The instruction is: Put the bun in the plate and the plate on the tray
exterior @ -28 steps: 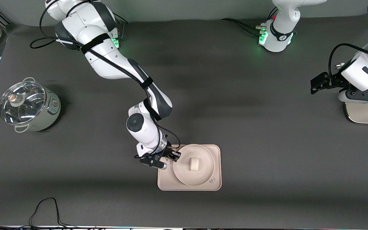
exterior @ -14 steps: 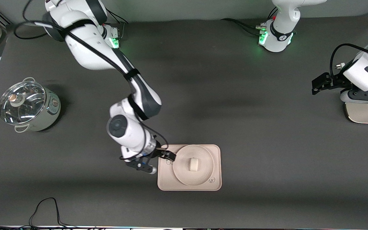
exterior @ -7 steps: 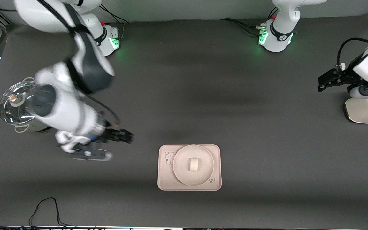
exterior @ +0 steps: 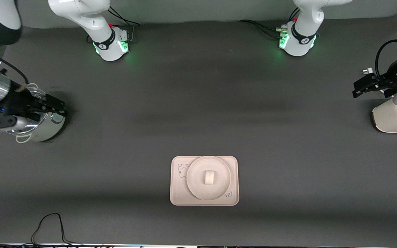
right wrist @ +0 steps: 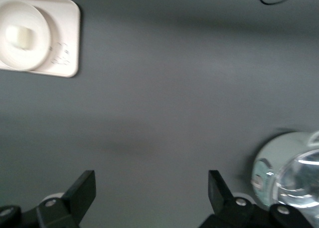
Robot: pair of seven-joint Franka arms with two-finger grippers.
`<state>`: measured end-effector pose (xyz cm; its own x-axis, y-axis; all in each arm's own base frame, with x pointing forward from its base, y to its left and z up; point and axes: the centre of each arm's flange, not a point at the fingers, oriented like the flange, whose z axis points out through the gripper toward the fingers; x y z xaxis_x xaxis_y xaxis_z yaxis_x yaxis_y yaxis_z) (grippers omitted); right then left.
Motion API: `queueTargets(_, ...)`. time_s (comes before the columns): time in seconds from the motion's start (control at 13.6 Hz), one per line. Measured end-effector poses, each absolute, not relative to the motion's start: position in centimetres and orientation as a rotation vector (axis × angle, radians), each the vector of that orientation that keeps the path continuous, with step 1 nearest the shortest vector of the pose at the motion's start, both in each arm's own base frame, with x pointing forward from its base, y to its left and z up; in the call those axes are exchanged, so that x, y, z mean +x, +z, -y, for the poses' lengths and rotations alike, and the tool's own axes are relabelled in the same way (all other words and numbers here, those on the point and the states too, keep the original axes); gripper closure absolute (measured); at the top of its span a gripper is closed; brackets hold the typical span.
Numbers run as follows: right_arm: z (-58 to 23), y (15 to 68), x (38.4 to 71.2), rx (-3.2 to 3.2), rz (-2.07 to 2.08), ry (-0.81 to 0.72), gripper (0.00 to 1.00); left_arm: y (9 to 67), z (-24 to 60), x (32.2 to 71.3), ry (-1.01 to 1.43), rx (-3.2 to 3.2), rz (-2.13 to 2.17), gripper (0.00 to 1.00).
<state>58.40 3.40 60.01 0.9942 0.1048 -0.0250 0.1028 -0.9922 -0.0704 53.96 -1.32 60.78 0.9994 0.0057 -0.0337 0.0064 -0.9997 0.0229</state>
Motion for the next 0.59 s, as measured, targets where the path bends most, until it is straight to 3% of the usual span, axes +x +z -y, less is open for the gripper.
queueTargets(0.59, 0.5, 57.9, 57.8, -3.118, 0.186, 0.09, 0.0, 60.8, 1.3, 54.0, -0.053, 3.118, -0.038, 0.0)
